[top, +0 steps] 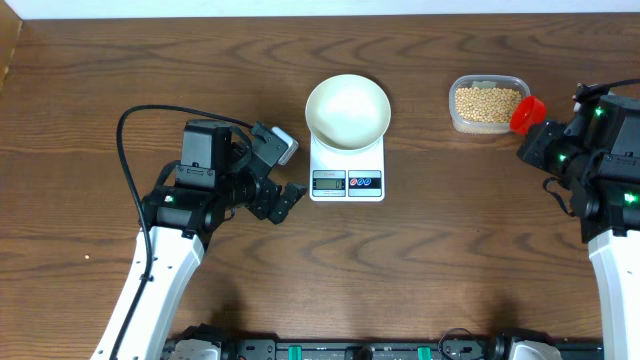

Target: Scoop item into bowl and weigh 50g on scale

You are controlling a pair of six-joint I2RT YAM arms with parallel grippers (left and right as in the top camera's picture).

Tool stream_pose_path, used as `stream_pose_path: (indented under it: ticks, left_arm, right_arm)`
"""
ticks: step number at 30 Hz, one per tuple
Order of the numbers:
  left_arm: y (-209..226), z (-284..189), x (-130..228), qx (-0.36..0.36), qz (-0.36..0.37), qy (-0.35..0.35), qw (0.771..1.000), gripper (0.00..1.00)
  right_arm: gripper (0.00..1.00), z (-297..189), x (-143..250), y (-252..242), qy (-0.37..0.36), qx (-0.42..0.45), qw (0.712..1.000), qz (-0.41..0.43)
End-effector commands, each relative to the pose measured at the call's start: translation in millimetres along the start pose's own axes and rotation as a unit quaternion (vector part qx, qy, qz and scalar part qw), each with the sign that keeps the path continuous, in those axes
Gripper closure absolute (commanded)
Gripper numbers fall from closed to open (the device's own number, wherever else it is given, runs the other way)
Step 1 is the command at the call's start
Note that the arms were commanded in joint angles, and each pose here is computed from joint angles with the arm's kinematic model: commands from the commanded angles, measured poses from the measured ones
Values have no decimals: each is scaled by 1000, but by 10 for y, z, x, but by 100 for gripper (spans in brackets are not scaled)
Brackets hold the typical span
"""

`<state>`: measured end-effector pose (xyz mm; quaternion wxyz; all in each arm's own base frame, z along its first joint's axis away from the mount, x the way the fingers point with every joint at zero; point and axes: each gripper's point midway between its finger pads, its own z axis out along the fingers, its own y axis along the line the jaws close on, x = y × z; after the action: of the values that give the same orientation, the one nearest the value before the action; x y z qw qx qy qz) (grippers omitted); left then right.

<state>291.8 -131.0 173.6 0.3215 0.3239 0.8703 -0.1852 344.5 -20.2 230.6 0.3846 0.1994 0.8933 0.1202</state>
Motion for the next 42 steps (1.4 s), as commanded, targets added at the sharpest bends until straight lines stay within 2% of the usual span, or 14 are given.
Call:
stream_pose_path:
  ticks: [1, 24, 29, 35, 42]
  left_arm:
    - [-3, 17, 28, 0, 4, 5, 1000, 8]
    - [-24, 15, 96, 4, -3, 19, 1000, 7]
    - [-24, 15, 96, 4, -3, 19, 1000, 7]
    - [-24, 15, 96, 4, -3, 19, 1000, 7]
    - [-24, 15, 96, 4, -3, 19, 1000, 7]
  right_arm:
    - [99, -41, -72, 31, -8, -5, 1000, -14]
    - [99, -42, -72, 36, -8, -6, 1000, -27]
    - [99, -147, -186, 180, -11, -30, 998, -54]
    - [99, -226, -372, 263, 24, -19, 994, -104]
    - [99, -95, -517, 293, 74, -8, 988, -135]
